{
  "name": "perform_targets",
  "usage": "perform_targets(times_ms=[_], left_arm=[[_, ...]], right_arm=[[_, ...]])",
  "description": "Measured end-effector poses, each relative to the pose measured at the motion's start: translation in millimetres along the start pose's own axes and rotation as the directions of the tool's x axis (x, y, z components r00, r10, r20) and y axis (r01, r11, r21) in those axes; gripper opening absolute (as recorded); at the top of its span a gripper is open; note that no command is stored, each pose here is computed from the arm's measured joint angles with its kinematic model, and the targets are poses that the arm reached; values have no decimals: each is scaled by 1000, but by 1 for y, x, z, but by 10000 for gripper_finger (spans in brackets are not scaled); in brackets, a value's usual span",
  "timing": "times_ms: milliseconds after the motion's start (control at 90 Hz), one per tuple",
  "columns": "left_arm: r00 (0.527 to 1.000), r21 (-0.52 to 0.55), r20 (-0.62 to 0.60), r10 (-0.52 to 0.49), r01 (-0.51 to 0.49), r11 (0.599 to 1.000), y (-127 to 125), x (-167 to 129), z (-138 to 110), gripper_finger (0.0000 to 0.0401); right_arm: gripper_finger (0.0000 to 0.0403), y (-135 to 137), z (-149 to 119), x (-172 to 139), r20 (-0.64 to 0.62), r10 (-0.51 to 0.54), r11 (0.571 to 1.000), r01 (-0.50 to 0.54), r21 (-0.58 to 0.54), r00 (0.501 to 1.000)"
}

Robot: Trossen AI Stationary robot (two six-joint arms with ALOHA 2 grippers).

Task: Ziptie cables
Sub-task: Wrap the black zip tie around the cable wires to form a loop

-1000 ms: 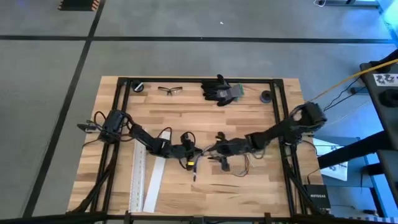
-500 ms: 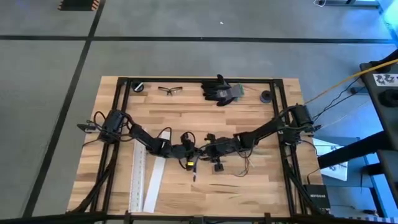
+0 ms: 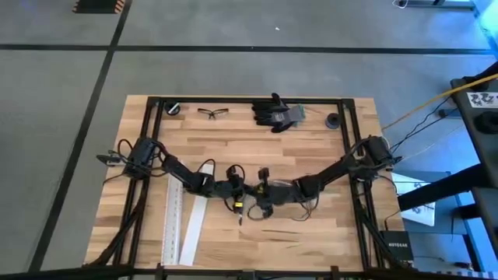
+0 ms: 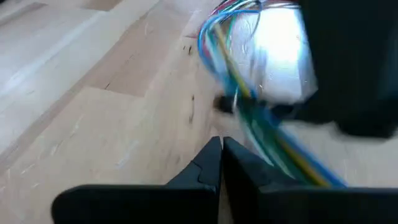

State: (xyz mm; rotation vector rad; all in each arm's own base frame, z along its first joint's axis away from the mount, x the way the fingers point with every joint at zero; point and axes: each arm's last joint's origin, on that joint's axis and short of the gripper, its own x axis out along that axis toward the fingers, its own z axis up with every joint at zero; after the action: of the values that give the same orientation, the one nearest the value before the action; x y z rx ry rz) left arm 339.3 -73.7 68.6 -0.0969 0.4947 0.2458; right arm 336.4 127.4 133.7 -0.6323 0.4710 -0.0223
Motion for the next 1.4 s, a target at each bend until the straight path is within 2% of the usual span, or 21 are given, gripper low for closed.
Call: perform_targets(times_ms=[167, 256, 433, 600, 800, 956, 1233, 1400], left_arm=[[1000, -20, -25, 11, -12, 1000, 3, 1, -1, 0], [999, -23, -30, 13, -13, 1000, 4, 1, -1, 0], [1000, 37, -8, -6, 7, 999, -1, -3, 2, 0], [999, 77, -12, -38, 39, 996, -9, -21, 17, 6], [998, 53, -39, -53, 55, 997, -12, -51, 44, 65], [993, 27, 38, -107, 107, 994, -21, -70, 63, 109], [992, 23, 12, -125, 124, 992, -29, -64, 50, 133], [987, 15, 55, -149, 148, 989, -32, -65, 54, 133]], right_arm=[[0, 11, 43, -28, 125, 19, 1000, -22, 19, 992], [0, 24, 48, -38, 97, 74, 996, -78, 39, 993], [0, 35, 43, -44, 39, 106, 982, -111, 153, 994], [0, 34, 35, -42, 16, 118, 964, -119, 238, 993], [0, 25, 26, -34, -10, 127, 942, -117, 314, 992], [0, 16, 23, -27, -20, 123, 928, -108, 356, 992], [0, 6, 18, -20, -29, 131, 905, -107, 413, 991], [0, 4, 16, -19, -40, 137, 894, -107, 434, 990]])
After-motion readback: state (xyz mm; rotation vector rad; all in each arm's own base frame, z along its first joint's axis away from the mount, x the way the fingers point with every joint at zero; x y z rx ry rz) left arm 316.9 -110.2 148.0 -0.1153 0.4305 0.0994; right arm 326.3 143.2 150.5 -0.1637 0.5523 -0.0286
